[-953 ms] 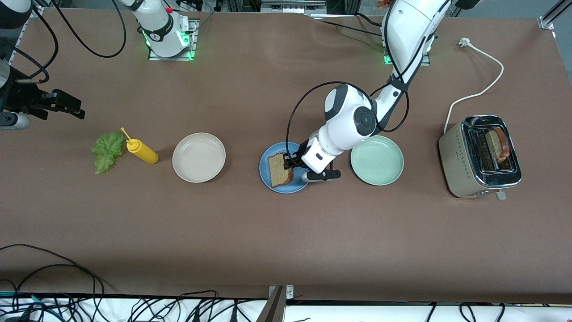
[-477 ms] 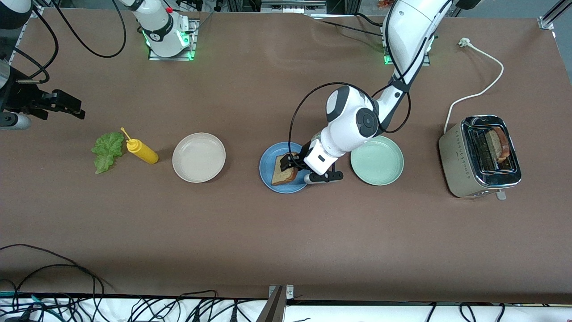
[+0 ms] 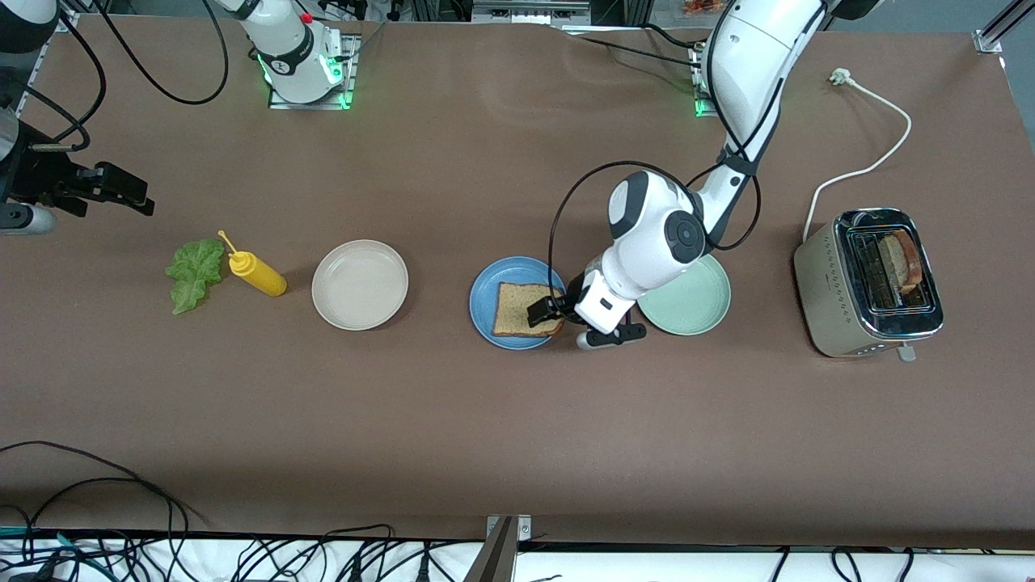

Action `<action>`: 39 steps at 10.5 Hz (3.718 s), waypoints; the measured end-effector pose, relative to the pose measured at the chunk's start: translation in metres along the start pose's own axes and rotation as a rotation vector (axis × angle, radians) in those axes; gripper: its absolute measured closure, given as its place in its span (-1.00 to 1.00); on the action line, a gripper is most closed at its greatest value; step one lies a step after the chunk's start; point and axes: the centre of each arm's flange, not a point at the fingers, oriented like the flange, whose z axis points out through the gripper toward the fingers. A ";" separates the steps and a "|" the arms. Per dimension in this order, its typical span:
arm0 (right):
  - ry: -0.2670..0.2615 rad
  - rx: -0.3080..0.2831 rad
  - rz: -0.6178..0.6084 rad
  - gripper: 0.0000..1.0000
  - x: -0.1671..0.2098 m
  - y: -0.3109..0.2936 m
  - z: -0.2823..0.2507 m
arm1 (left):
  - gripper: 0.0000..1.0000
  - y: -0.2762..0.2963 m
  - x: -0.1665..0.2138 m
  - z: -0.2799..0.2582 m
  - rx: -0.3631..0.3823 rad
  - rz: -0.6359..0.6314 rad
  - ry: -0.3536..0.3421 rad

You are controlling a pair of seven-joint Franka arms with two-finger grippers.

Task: Make sandwich in blue plate with both arms
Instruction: 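Lower the bread onto the blue plate and open the left gripper, then return the left gripper to the toaster while the right gripper reaches the lettuce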

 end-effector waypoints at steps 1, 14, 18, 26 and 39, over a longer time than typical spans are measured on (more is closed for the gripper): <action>0.000 0.000 0.000 -1.00 0.000 0.000 0.000 | -1.00 -0.006 0.004 0.001 0.006 -0.008 0.002; -0.026 -0.002 -0.025 -1.00 0.008 -0.015 0.016 | -1.00 -0.136 0.112 -0.276 0.292 0.059 0.006; -0.057 0.001 -0.180 -1.00 0.014 -0.015 0.031 | -1.00 -0.187 0.118 -0.339 0.388 0.160 -0.029; -0.236 -0.004 -0.144 -1.00 0.050 0.113 0.170 | -1.00 -0.175 0.097 -0.375 0.552 0.256 -0.036; -0.401 0.170 -0.171 0.30 0.037 0.216 0.405 | -1.00 -0.147 0.098 -0.435 0.534 0.269 0.066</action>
